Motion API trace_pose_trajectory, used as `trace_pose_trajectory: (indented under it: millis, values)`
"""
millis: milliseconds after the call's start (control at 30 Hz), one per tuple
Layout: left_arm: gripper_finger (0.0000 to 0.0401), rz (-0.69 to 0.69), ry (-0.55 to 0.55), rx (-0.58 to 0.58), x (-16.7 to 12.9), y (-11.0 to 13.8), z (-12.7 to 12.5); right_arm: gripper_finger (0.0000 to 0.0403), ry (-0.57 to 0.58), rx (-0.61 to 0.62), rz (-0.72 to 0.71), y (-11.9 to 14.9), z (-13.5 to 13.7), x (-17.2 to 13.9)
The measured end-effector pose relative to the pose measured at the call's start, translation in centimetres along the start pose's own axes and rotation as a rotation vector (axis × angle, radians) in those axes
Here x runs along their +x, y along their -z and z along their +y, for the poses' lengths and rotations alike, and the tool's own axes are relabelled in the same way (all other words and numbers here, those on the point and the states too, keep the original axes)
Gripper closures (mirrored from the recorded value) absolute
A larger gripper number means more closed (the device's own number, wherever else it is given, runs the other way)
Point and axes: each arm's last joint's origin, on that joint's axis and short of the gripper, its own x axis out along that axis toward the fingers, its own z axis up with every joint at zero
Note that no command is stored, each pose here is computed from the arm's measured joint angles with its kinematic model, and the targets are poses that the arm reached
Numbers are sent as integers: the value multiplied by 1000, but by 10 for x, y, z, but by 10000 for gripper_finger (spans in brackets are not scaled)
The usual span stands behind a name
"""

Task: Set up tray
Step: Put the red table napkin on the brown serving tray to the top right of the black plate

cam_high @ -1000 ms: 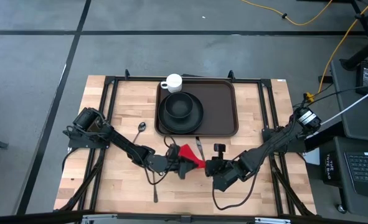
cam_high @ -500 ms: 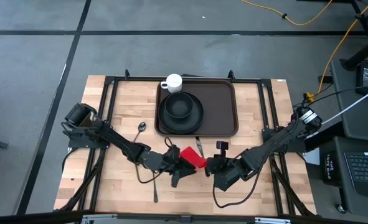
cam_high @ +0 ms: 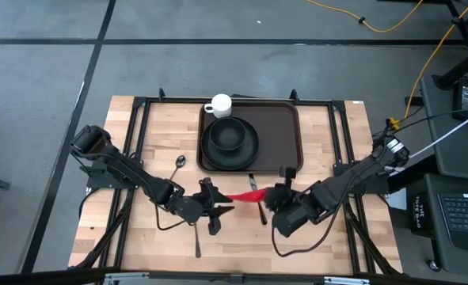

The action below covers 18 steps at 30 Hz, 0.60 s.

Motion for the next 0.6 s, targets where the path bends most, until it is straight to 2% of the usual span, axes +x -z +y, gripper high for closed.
trace_pose_trajectory:
  millis: [233, 400, 600]
  values:
    - [303, 73, -142, 86, -8, -3, 19, 385, 52, -8, 17, -3, -31, -13]
    - [304, 72, -232, 173, -11, -9, 31, 385, 81, -2, 15, -5, -56, -19]
    - [315, 73, -317, 246, -2, -14, 51, 385, 130, -2, 47, 0, -87, -12]
